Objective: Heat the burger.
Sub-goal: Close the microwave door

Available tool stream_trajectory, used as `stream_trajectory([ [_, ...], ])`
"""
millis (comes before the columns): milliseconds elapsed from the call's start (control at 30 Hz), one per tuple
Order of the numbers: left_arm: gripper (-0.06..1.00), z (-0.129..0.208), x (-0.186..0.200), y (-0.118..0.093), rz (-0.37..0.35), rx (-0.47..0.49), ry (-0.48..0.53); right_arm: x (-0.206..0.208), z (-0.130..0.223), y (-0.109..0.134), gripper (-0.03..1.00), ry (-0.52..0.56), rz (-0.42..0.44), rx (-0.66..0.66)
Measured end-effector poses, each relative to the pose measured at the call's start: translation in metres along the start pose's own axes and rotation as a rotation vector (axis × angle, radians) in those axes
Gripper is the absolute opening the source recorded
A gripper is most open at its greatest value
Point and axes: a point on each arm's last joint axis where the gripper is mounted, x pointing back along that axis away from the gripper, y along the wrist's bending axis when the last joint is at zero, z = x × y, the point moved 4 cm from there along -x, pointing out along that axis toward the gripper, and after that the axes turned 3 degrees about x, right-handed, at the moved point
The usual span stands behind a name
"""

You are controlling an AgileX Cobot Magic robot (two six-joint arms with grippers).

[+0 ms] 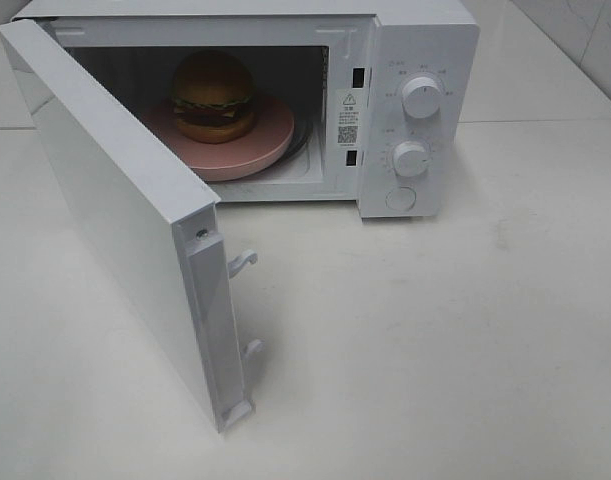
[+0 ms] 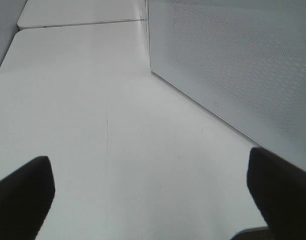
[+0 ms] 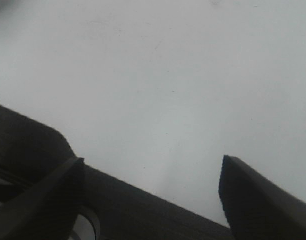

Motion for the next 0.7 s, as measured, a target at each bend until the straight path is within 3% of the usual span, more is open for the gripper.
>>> stream_trajectory([
  [133, 0.96, 0.0, 0.0, 0.0, 0.0, 0.0, 0.0, -0.003, 0.015, -0.007, 0.74, -0.059, 0.062, -0.097],
  [333, 0.96, 0.0, 0.0, 0.0, 0.0, 0.0, 0.0, -0.001, 0.021, -0.007, 0.74, -0.136, 0.078, -0.164],
  [400, 0.96, 0.0, 0.0, 0.0, 0.0, 0.0, 0.0, 0.006, 0.026, -0.007, 0.74, -0.222, 0.098, -0.222],
  [700, 0.96, 0.0, 0.0, 0.0, 0.0, 0.0, 0.0, 0.023, 0.039, -0.005, 0.72, -0.367, 0.168, -0.316],
])
